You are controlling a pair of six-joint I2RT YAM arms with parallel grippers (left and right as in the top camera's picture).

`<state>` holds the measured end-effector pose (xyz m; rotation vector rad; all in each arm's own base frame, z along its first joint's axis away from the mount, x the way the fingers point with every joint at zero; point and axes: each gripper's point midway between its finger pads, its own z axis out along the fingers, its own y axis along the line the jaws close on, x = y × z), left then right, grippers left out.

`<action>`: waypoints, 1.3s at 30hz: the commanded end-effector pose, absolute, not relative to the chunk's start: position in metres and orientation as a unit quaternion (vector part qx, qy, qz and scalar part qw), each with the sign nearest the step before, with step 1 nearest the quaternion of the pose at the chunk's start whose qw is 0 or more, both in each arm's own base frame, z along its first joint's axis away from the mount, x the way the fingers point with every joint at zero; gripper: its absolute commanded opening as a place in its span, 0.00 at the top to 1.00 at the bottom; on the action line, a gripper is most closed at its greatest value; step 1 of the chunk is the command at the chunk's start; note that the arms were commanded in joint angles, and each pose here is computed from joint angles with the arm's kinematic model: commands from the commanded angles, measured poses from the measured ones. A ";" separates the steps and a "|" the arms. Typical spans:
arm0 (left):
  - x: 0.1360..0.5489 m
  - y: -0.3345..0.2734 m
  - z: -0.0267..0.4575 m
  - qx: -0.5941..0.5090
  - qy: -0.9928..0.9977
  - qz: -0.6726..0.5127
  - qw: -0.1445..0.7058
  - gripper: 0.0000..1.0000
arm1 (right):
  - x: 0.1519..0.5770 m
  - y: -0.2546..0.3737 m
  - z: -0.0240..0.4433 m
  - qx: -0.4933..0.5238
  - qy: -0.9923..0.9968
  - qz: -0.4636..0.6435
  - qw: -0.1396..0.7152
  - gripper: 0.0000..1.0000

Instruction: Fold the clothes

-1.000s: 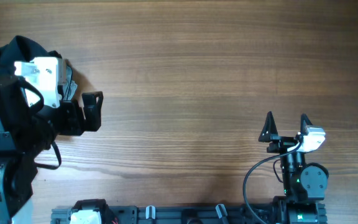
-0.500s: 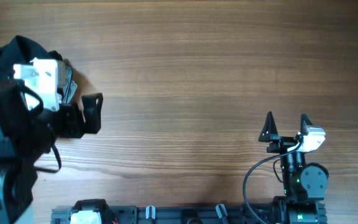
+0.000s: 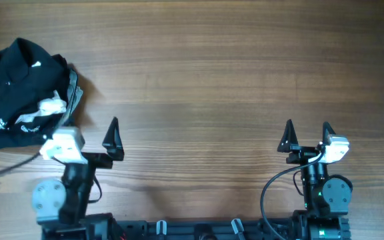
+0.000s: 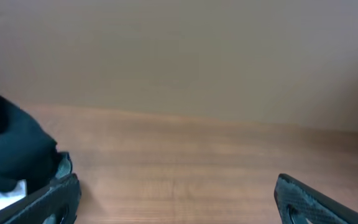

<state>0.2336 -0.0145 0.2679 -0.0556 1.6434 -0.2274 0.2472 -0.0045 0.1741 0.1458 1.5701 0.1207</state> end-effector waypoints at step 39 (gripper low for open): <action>0.245 -0.012 0.162 -0.041 0.724 -0.113 0.679 0.00 | 0.247 -0.003 0.177 0.056 0.702 0.055 0.708 0.00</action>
